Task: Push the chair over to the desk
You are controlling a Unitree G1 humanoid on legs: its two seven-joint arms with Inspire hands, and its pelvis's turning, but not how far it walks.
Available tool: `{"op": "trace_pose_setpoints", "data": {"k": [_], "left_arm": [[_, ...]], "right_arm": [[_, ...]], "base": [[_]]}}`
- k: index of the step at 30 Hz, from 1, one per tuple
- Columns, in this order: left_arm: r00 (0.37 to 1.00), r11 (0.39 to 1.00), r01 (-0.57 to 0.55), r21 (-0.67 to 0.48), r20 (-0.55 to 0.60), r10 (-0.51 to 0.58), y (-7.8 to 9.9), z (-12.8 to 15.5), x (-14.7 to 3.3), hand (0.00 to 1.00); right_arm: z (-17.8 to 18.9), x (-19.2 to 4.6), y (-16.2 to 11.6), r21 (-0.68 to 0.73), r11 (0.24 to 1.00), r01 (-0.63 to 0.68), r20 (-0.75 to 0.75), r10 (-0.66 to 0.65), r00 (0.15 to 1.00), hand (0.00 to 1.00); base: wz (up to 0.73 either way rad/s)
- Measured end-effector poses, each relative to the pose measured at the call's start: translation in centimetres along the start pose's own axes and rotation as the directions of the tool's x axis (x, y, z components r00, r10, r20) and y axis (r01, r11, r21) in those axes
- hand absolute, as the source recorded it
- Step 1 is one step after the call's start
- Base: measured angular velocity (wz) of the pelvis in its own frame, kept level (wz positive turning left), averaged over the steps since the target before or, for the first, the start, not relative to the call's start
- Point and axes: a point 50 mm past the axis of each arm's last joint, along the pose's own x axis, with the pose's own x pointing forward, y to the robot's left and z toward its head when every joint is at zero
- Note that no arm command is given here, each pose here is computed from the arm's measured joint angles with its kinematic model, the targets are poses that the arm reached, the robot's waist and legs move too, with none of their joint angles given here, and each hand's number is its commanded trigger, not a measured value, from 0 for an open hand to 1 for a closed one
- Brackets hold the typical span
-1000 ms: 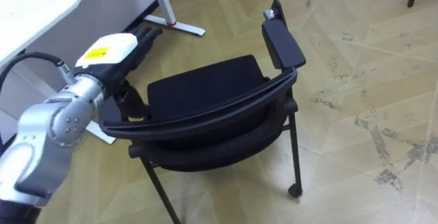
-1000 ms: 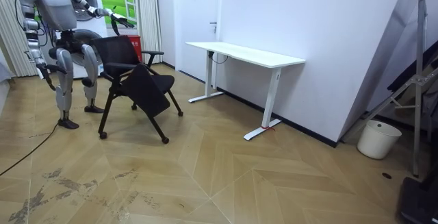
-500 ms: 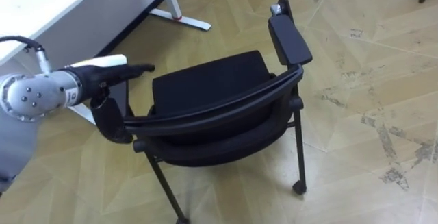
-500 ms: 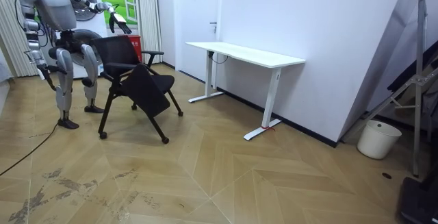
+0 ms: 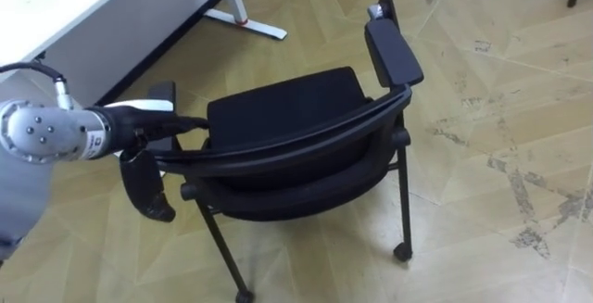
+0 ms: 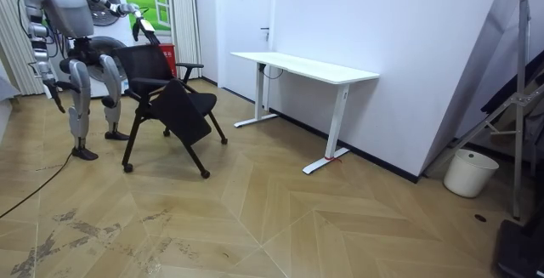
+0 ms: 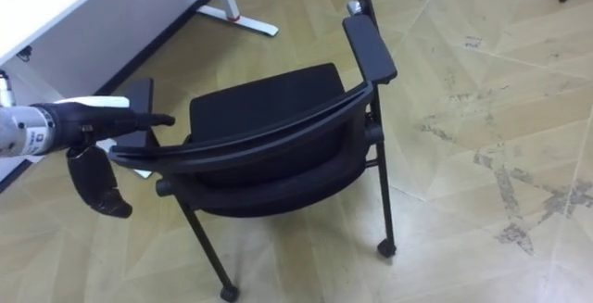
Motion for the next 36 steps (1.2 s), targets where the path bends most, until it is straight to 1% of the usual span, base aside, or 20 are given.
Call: {"op": "trace_pose_setpoints", "data": {"k": [3, 11, 14, 16, 19, 22, 24, 27, 30, 34, 36], "left_arm": [[1.000, 1.000, 0.000, 0.000, 0.000, 0.000, 0.0, 0.0, 0.0, 0.00], [1.000, 1.000, -0.017, 0.001, 0.005, 0.017, 0.1, 0.0, 0.0, 0.00], [0.994, 0.995, -0.095, -0.028, 0.041, 0.096, 0.6, 0.3, -0.1, 0.00], [0.984, 0.985, -0.160, -0.056, 0.065, 0.164, 0.6, 0.4, 0.4, 0.00], [0.975, 0.975, -0.206, -0.086, 0.064, 0.212, -0.1, 0.5, 1.4, 0.00], [0.969, 0.959, -0.237, -0.153, 0.036, 0.245, -2.5, -0.2, 3.5, 0.00], [0.969, 0.951, -0.237, -0.200, 0.023, 0.247, -3.6, -0.6, 4.5, 0.00], [0.945, 0.927, -0.318, -0.201, 0.011, 0.326, -3.9, -0.4, 5.2, 0.00], [0.926, 0.905, -0.372, -0.205, -0.018, 0.377, -4.4, -0.4, 6.1, 0.00], [0.910, 0.883, -0.411, -0.226, -0.034, 0.414, -5.2, -0.4, 6.9, 0.00], [0.909, 0.883, -0.412, -0.224, -0.035, 0.415, -5.5, -0.4, 7.1, 0.00]], "right_arm": [[-0.1, 0.0, -0.1, -0.011, 1.000, 0.002, -0.003, -0.002, 1.000, 0.00], [-0.3, 0.0, -0.2, 0.014, 1.000, 0.009, -0.003, -0.009, 1.000, 0.00], [-0.3, 0.0, -0.3, 0.017, 1.000, 0.015, 0.001, -0.015, 1.000, 0.00], [-0.3, 0.0, -0.1, 0.028, 1.000, 0.013, 0.005, -0.013, 1.000, 0.00], [-0.8, 0.0, -0.3, 0.058, 0.998, 0.019, -0.003, -0.019, 1.000, 0.00], [-1.0, 0.0, -0.1, 0.067, 0.997, 0.026, 0.001, -0.026, 1.000, 0.00], [-1.4, 0.0, 0.2, 0.078, 0.996, 0.040, -0.006, -0.040, 0.999, 0.00], [-1.9, 0.1, 0.7, 0.099, 0.994, 0.056, -0.018, -0.054, 0.998, 0.00], [-1.8, 0.2, 1.3, 0.068, 0.996, 0.048, -0.010, -0.048, 0.999, 0.00], [-1.7, 0.2, 1.5, 0.043, 0.998, 0.040, -0.003, -0.040, 0.999, 0.00], [-1.7, 0.2, 1.5, 0.041, 0.999, 0.034, -0.004, -0.034, 0.999, 0.00]], "base": [[0.00], [0.00], [0.00], [0.00], [-0.07], [-0.05], [0.00], [0.00], [0.00], [-0.01], [-0.06]]}}
